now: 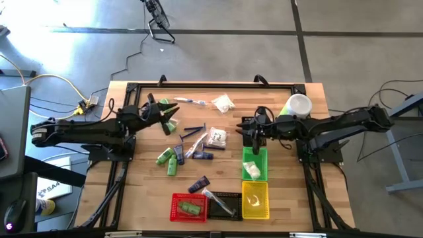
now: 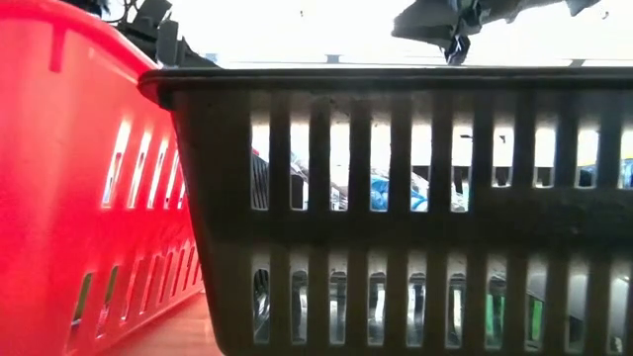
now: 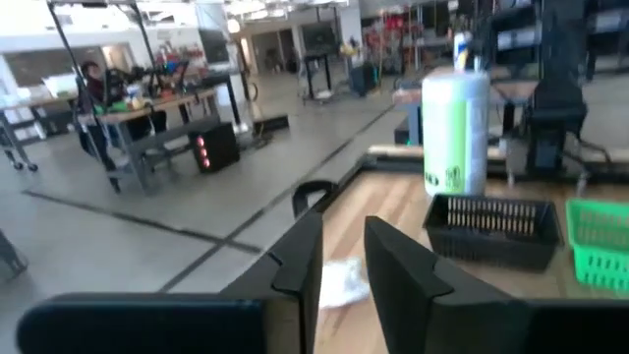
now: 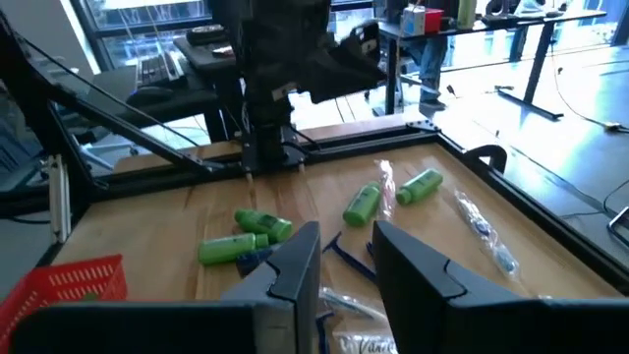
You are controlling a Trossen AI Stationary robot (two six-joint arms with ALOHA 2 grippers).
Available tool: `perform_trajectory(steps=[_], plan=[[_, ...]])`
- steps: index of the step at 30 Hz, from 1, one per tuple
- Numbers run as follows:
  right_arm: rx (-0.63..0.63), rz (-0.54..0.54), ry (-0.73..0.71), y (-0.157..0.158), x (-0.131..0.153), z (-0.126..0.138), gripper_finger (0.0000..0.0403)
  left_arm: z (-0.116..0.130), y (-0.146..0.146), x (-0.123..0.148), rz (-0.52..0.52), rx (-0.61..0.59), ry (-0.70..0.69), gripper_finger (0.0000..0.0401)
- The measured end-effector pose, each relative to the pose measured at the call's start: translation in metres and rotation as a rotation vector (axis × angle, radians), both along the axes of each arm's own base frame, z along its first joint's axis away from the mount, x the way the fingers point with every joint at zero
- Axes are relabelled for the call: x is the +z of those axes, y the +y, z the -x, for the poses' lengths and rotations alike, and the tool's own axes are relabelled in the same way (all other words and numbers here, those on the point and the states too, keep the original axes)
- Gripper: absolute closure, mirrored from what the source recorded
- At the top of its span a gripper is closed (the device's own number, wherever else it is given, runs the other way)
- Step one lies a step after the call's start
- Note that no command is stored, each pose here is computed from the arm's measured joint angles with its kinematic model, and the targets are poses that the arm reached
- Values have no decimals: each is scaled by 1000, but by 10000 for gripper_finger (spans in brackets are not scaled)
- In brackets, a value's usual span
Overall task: Pick & Place Travel size toiletries
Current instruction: Put the bottom blue razor into the yellow bin
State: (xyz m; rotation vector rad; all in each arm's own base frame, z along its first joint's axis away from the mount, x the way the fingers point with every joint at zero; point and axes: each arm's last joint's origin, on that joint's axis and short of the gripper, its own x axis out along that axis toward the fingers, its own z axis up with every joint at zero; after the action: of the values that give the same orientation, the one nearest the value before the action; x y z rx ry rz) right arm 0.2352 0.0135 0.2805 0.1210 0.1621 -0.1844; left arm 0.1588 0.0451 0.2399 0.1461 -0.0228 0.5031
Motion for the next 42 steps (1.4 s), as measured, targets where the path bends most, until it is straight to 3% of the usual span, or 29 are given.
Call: perform_trajectory(steps=[9, 17, 21, 30, 42], plan=[[4, 34, 107, 3, 13, -36, 314, 8, -3, -3, 34, -19, 43, 356], [-85, -11, 341, -11, 14, -78, 314, 16, -4, 0, 50, -23, 24, 370], [-74, -48, 499, -20, -1, -96, 314, 19, -5, 3, 43, -23, 4, 371], [79, -174, 690, -26, -59, -124, 314, 21, -6, 4, 41, -23, 0, 371], [145, -117, 835, -12, -107, -137, 314, 21, -6, 4, 41, -20, -1, 371]])
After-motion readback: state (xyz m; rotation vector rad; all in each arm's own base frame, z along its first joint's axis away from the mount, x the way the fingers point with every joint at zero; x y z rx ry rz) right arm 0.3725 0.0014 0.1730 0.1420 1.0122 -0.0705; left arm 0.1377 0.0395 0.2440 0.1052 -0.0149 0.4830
